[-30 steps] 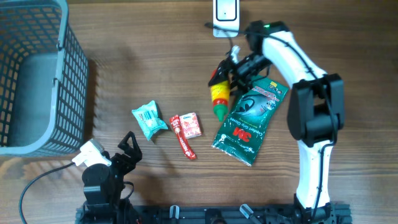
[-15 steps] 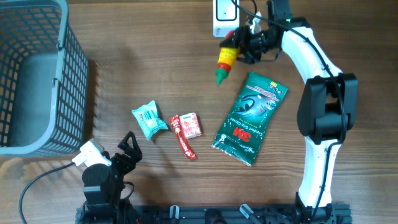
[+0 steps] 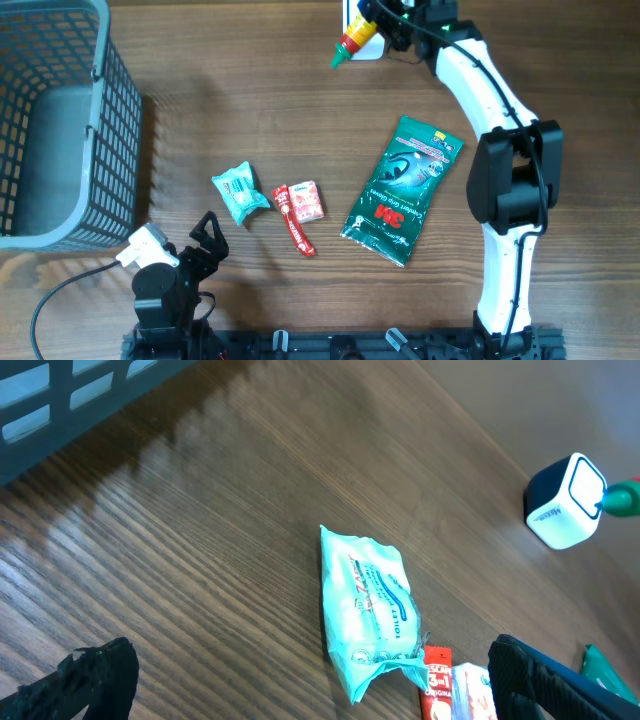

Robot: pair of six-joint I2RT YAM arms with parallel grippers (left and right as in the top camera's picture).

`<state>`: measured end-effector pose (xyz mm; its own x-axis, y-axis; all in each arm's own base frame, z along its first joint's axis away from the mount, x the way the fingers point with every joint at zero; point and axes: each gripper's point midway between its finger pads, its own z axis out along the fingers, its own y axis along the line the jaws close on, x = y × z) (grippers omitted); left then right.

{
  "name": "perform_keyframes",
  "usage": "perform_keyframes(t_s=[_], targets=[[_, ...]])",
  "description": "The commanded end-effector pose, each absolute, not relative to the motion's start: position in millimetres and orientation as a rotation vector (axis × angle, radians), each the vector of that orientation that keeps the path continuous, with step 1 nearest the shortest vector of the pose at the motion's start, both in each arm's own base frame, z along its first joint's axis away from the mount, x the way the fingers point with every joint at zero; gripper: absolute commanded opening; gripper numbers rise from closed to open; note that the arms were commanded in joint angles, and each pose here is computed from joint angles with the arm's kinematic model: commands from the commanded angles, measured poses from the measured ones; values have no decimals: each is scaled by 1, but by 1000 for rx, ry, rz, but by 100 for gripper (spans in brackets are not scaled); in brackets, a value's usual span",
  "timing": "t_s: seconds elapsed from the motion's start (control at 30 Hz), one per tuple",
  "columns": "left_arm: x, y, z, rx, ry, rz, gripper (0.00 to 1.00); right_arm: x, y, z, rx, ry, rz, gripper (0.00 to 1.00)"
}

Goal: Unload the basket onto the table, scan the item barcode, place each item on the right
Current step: 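Carry the sauce bottle right and set it on the table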

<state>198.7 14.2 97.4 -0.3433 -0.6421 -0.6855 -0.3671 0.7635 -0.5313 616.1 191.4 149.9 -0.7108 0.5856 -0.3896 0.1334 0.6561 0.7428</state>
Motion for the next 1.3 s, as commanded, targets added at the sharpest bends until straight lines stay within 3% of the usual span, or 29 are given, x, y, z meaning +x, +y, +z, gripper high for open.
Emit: perform_keyframes(t_s=[0.0,0.23,0.33,0.7,0.9,1.03,1.27], targets=[[198,15,93,-774,1974,-339,100,631,188,154,669,2166,901,43],[198,15,93,-774,1974,-340,100,631,183,144,658,2193,896,43],[198,15,93,-774,1974,-340,100,624,155,144,652,2247,820,43],[198,15,93,-774,1974,-339,100,581,-94,117,905,2374,424,43],[198,15,93,-774,1974,-340,100,512,-272,102,1232,2253,-206,43],[198,15,93,-774,1974,-340,100,482,-322,94,1272,2245,-369,44],[198,15,93,-774,1974,-340,100,454,-356,72,1372,2248,-376,45]])
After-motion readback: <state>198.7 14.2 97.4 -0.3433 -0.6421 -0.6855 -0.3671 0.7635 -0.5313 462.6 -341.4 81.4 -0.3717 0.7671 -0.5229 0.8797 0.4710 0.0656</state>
